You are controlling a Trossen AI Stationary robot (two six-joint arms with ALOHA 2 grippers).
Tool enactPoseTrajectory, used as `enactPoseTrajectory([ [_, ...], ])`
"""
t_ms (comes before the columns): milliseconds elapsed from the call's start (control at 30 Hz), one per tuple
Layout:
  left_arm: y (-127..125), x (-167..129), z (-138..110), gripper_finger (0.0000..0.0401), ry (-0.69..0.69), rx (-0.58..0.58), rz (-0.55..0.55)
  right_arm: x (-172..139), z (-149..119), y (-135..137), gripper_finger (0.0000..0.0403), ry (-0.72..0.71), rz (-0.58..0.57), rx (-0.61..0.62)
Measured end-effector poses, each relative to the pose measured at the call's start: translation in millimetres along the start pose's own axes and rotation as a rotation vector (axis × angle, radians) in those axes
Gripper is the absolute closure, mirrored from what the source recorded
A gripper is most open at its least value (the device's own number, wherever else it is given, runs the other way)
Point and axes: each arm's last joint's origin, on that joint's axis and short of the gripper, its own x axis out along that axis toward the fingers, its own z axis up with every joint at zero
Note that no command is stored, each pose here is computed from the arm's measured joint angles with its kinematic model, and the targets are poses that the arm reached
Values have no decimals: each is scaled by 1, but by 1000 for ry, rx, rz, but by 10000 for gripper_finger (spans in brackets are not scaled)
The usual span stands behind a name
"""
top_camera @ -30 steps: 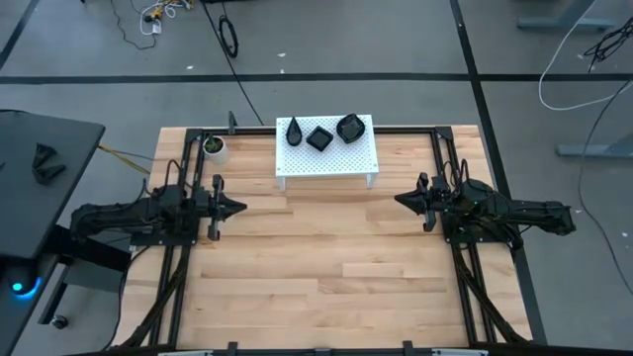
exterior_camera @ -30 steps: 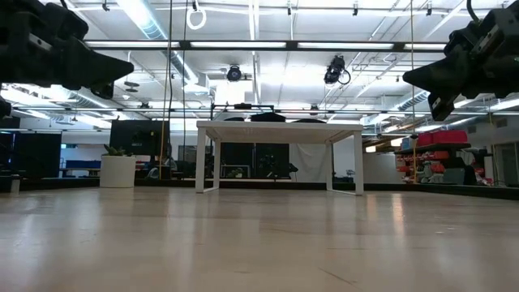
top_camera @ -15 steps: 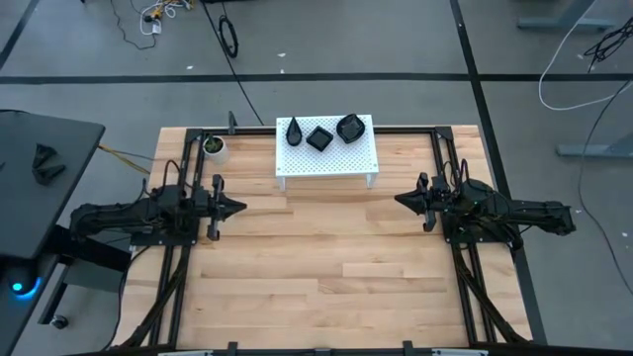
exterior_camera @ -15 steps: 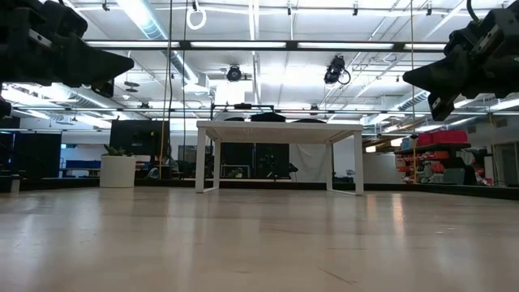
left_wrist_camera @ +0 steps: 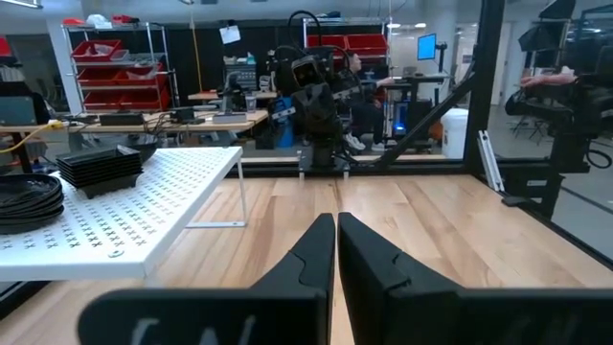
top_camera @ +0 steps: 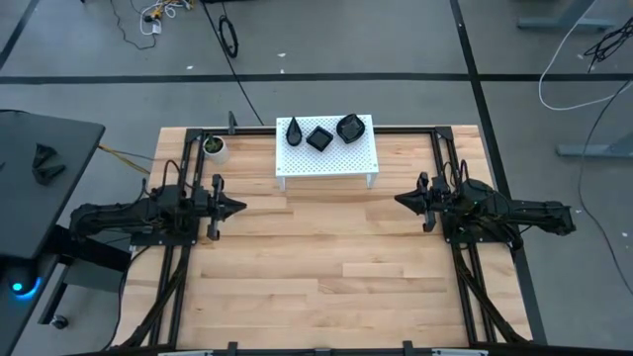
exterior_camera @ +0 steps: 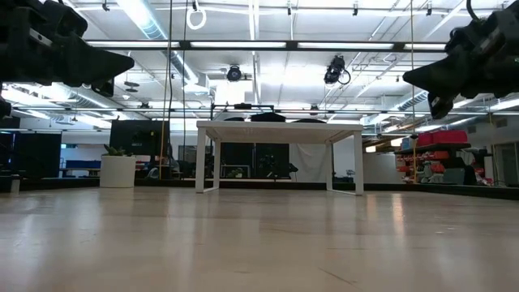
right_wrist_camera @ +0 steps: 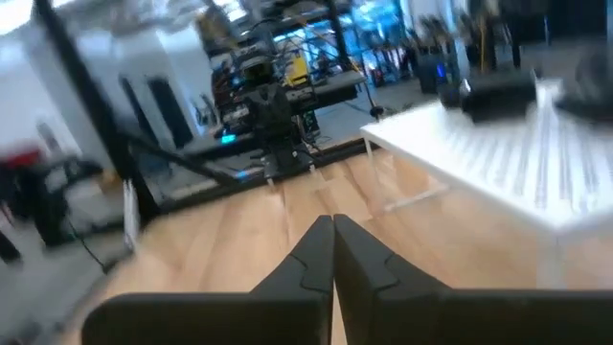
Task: Pick & Place Mini shaped plates
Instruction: Return to Home Position
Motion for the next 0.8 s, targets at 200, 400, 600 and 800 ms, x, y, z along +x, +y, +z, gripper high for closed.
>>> enactPoseTrajectory([
  [200, 0, 0, 0, 378, 0, 0, 1, -1, -1, 6, 392, -3, 64, -332],
  [400, 0, 0, 0, 378, 0, 0, 1, -1, -2, 11, 392, 7, 117, -285],
  [600, 0, 0, 0, 378, 0, 0, 0, -1, -2, 13, 392, -1, 138, -275],
  [800, 0, 0, 0, 378, 1, 0, 1, 0, -3, 12, 392, 15, 135, -271],
])
